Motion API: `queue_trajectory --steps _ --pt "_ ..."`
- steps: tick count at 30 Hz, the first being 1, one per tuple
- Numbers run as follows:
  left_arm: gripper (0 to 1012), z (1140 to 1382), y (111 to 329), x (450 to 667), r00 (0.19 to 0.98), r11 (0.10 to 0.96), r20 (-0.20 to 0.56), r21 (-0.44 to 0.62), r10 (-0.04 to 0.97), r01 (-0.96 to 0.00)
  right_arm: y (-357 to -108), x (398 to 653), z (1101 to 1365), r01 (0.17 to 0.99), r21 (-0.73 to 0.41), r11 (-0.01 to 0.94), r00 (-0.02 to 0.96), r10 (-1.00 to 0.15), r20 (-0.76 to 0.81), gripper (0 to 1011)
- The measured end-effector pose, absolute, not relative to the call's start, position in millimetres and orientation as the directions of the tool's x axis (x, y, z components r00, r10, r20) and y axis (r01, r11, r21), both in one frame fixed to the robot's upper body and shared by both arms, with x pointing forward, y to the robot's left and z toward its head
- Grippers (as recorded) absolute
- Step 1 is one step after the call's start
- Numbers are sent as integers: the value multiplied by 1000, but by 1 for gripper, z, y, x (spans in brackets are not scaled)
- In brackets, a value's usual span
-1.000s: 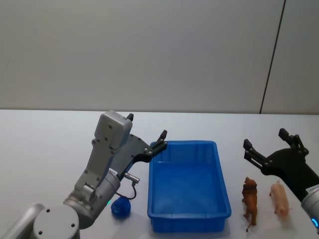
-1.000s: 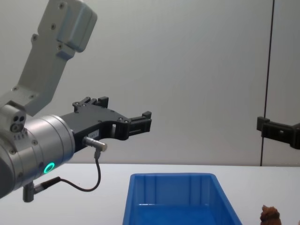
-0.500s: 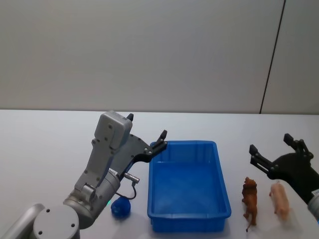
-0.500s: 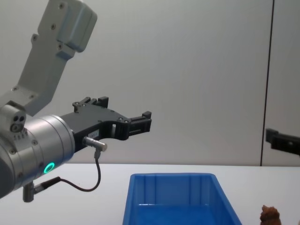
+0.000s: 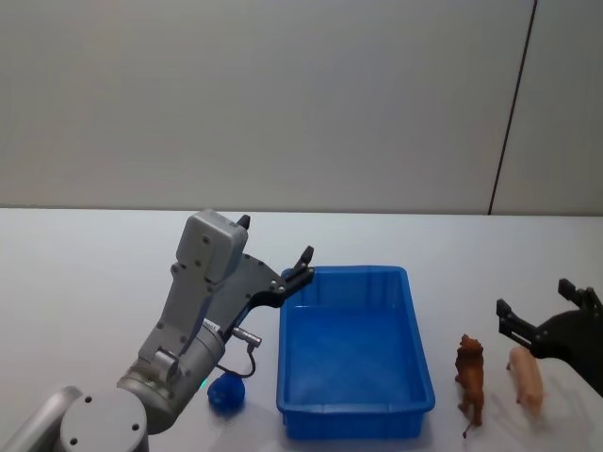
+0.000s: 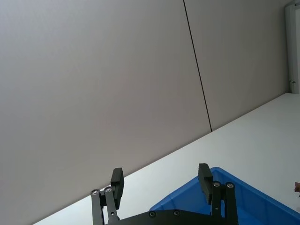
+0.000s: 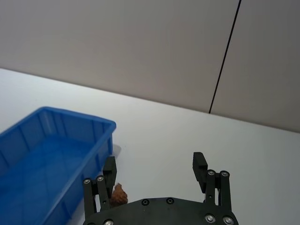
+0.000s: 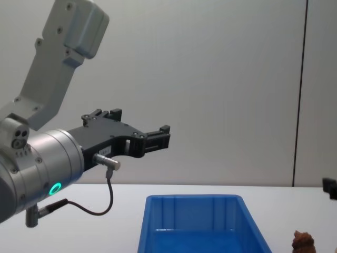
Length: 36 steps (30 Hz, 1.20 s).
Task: Pick up the two dolls from the table and place them into the box.
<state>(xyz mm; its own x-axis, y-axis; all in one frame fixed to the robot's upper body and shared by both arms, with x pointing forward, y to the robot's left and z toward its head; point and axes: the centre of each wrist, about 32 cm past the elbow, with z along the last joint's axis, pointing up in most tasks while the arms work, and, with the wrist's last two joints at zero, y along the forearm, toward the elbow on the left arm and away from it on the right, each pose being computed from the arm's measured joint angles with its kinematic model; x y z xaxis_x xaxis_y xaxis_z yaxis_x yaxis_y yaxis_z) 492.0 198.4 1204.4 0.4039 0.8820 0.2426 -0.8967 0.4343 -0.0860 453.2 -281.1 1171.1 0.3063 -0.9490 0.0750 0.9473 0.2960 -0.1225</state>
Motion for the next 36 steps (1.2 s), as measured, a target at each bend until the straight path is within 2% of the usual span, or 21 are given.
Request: queue_trajectory --steps 12,36 --pt "1001 1204 198 492 404 434 243 -86 882 -897 -292 457 1159 924 -253 287 316 -946 79 1001" --pt "1001 1204 198 492 404 434 243 -86 882 -897 -293 459 1142 862 -427 272 325 -944 55 1001"
